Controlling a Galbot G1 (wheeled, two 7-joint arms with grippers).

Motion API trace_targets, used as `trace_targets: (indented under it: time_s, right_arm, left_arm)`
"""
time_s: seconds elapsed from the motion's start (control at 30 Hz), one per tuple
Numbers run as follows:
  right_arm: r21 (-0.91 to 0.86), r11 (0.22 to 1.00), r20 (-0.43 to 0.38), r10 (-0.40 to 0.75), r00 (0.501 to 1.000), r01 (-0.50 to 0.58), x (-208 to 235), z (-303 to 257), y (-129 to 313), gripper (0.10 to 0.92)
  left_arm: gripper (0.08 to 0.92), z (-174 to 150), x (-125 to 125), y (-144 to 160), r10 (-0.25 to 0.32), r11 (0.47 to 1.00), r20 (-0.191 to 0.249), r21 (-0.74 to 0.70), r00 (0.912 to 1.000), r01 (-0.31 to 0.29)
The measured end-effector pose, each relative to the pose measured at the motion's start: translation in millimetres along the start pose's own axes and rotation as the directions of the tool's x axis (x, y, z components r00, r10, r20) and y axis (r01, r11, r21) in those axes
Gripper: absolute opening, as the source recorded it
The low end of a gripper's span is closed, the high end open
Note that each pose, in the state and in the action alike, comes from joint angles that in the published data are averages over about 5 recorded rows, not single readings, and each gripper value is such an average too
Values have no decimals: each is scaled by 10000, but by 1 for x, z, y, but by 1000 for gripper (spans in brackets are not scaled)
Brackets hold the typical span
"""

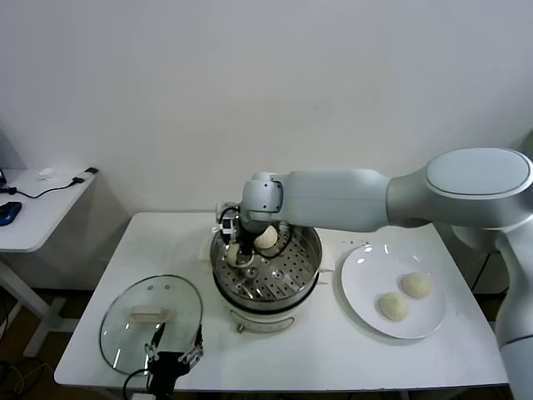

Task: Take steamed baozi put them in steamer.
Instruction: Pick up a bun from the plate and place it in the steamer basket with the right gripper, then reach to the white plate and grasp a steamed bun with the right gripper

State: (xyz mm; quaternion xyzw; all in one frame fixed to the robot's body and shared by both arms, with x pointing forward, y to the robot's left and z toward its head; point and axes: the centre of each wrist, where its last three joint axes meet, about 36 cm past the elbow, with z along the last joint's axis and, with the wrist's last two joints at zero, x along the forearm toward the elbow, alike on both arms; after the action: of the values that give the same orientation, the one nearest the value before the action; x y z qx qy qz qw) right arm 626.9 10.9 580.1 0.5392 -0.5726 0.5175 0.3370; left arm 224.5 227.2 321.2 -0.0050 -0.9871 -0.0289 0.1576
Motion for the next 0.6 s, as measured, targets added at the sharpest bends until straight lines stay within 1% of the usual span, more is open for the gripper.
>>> trace_targets:
  time_s: [0.13, 0.23, 0.4, 0.5, 0.6]
  right_arm:
    - [266, 9996, 3, -46, 10000, 46, 9, 4, -3, 769]
    - [535, 9985, 56, -67, 10000, 64, 26, 12, -9, 815]
    - [876, 9961, 370, -74, 9993, 41, 76, 42, -27, 822]
    - [992, 9951, 462, -90, 9989, 43, 114, 73, -35, 823]
    - [1096, 9940, 357, -92, 9993, 52, 150, 113, -39, 823]
  left_arm:
    - [823, -1, 0, 0, -2, 10000, 15, -2, 10000, 2]
    - [823, -2, 1, 0, 0, 10000, 30, -9, 10000, 0]
    - [823, -3, 3, 0, 5, 10000, 45, -17, 10000, -5]
    - [823, -3, 3, 0, 13, 10000, 48, -23, 10000, -13]
    - [823, -3, 3, -1, 22, 10000, 62, -30, 10000, -22]
